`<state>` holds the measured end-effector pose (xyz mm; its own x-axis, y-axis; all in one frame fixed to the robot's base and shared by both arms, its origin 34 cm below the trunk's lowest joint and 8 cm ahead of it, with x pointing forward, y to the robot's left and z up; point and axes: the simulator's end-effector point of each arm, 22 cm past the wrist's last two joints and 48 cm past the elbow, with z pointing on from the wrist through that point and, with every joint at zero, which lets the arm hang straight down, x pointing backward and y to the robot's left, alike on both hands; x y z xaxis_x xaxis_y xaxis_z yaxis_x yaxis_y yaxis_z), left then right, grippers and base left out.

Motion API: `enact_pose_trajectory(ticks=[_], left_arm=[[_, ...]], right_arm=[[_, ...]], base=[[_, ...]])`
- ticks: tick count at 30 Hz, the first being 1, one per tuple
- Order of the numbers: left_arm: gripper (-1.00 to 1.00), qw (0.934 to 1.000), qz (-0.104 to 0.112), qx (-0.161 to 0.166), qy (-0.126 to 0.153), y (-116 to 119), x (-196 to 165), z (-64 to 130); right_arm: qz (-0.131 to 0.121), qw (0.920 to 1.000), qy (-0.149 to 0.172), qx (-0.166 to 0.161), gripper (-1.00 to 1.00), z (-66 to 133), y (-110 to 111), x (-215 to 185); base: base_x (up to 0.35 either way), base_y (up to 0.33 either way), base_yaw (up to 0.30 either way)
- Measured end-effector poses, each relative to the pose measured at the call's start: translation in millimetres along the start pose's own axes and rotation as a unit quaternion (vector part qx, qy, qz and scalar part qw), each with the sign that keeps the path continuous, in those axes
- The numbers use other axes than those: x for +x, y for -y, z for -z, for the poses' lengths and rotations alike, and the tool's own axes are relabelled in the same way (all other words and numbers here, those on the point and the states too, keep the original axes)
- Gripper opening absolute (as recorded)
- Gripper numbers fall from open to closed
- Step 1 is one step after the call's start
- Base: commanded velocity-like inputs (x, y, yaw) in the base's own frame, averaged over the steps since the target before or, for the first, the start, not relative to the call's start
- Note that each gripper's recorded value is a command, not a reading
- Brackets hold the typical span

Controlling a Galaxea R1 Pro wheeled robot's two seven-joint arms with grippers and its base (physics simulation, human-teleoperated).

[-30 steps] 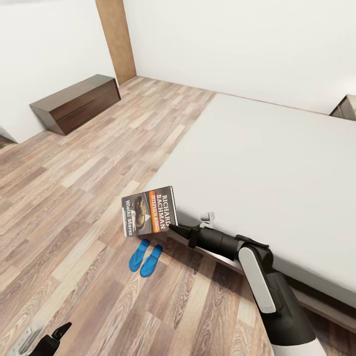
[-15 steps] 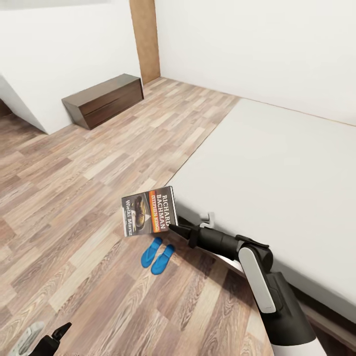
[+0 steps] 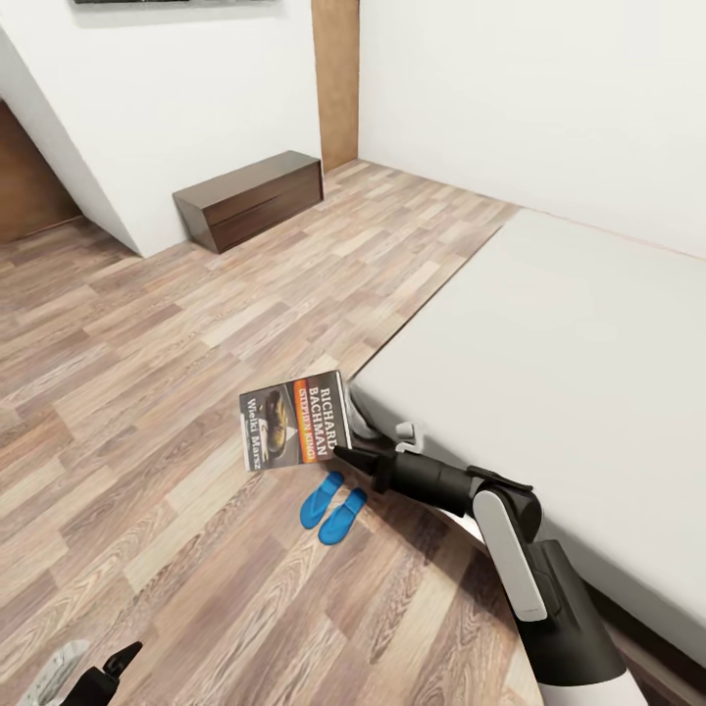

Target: In the bedroom, move the book from the bed onto either nightstand, and place the two sandals side by side next to the bed.

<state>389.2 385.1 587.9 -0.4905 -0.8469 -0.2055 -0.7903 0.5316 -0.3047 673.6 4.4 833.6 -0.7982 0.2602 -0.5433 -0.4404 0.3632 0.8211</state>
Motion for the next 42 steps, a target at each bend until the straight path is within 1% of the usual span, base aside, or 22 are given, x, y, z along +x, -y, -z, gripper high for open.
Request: enact_pose_trajectory(ticks=[5, 11, 14, 18, 20, 21, 22, 24, 25, 38, 42], left_arm=[[1.0, 0.9999, 0.004, 0.011, 0.0, 8, -1, 0.8], [1.0, 0.999, 0.006, 0.045, 0.005, 35, -9, 6.9], [1.0, 0.9984, 0.004, 0.057, 0.004, 44, -10, 7.0], [1.0, 0.9983, 0.005, 0.058, 0.0, 43, -8, 2.2], [1.0, 0.9983, 0.008, 0.057, 0.004, 41, -12, 0.5], [1.0, 0.9982, 0.02, 0.056, 0.013, 36, -21, 1.0], [1.0, 0.998, 0.025, 0.056, 0.015, 34, -24, 0.2], [1.0, 0.9977, 0.042, 0.05, 0.018, 24, -28, -1.7], [1.0, 0.9975, 0.045, 0.051, 0.018, 23, -29, -1.6], [1.0, 0.9976, 0.052, 0.041, 0.019, 10, -25, -4.4], [1.0, 0.9976, 0.05, 0.045, 0.016, 13, -22, -4.4]], right_arm=[[0.002, 1.0, 0.001, -0.003, -1.0, 0.7, -4, -2], [0.005, 1.0, 0.003, -0.005, -1.0, 1.9, -8, -5], [0.008, 1.0, 0.003, -0.004, -1.0, 2.7, -6, -4], [0.011, 0.9999, 0.004, -0.006, -1.0, 2.4, -4, -2], [0.012, 0.9999, 0.004, -0.007, -1.0, 2.0, -3, -1], [0.013, 0.9999, 0.004, -0.008, -1.0, 1.8, -3, 0], [0.013, 0.9999, 0.005, -0.008, -1.0, 1.6, -2, 1], [0.015, 0.9998, 0.006, -0.01, -1.0, 1.1, -3, 1], [0.015, 0.9998, 0.006, -0.011, -1.0, 1.2, -4, 1], [0.026, 0.9995, 0.013, -0.015, -1.0, 2.0, -14, -5], [0.029, 0.9994, 0.014, -0.016, -1.0, 2.4, -17, -6]], base=[[0.0, 0.0, 0.154], [0.0, 0.0, 0.138], [0.0, 0.0, 0.128], [0.0, 0.0, 0.124], [0.0, 0.0, 0.122], [0.0, 0.0, 0.121], [0.0, 0.0, 0.121], [0.0, 0.0, 0.12], [0.0, 0.0, 0.119], [0.0, 0.0, 0.103], [0.0, 0.0, 0.112]])
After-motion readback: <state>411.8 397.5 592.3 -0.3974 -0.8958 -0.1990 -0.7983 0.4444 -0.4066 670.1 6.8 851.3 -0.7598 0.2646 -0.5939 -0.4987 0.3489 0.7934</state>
